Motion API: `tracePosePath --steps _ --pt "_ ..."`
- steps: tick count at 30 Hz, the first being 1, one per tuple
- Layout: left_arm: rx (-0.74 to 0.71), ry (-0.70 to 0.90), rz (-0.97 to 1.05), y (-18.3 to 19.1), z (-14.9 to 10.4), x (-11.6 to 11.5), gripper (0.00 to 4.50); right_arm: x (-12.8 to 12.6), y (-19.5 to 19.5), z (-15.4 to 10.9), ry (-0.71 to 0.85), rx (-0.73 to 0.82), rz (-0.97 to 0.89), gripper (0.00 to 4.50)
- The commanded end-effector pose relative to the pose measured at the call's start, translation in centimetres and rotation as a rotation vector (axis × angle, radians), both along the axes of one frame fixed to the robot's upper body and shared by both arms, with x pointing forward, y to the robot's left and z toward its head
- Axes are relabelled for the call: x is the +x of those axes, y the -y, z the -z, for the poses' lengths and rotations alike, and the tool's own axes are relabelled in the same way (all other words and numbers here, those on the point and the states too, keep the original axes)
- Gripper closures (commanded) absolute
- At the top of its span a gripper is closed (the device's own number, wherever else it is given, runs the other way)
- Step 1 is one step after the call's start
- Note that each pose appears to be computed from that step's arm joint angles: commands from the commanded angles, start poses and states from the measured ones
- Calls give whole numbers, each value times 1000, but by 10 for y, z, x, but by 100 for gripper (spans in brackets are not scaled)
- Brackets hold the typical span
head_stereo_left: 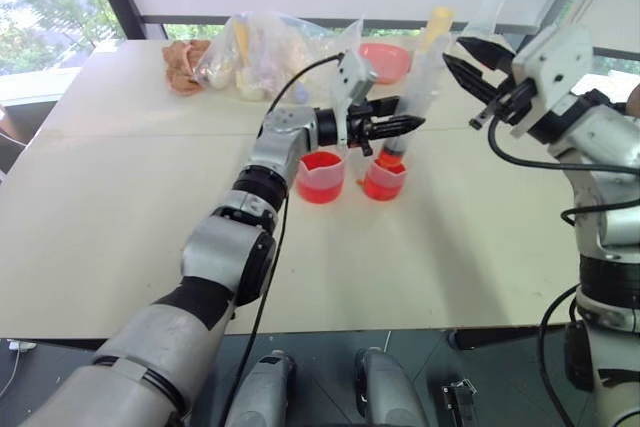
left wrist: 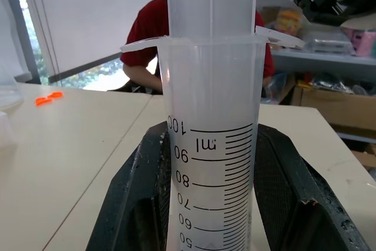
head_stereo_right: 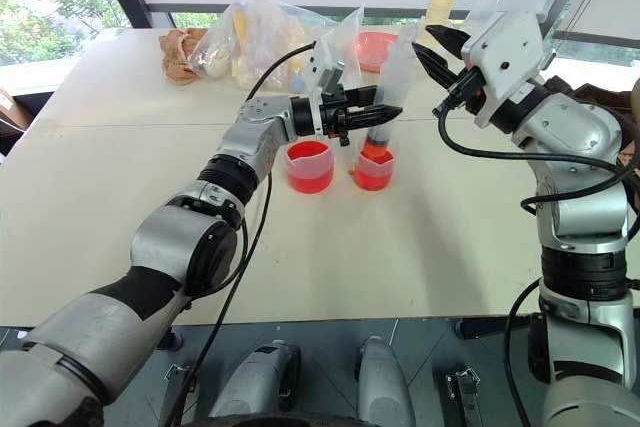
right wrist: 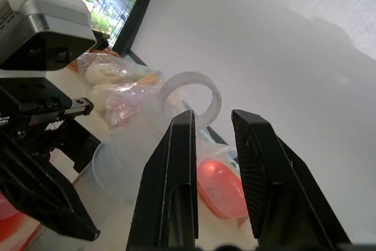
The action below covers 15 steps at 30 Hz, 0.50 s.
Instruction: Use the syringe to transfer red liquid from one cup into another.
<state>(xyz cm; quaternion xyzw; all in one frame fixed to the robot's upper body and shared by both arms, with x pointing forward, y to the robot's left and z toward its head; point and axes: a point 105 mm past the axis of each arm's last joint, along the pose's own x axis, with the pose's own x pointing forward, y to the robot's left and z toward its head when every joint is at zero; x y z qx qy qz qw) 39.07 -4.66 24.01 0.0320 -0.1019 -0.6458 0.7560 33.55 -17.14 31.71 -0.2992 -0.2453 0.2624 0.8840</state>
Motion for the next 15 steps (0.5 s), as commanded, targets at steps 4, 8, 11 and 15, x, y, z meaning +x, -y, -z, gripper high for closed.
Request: tracePosePath --steps 4,8,11,15 --pt "33 81 24 3 -3 -5 306 0 -9 -11 61 1 -33 374" --pt "36 83 23 2 -2 -5 306 -1 -12 -11 62 1 -56 446" --pt "19 78 10 2 -6 -4 306 -2 -16 -7 45 -3 -77 446" --pt "-21 81 -14 1 -16 -1 306 -4 -23 3 -6 -5 -109 446"
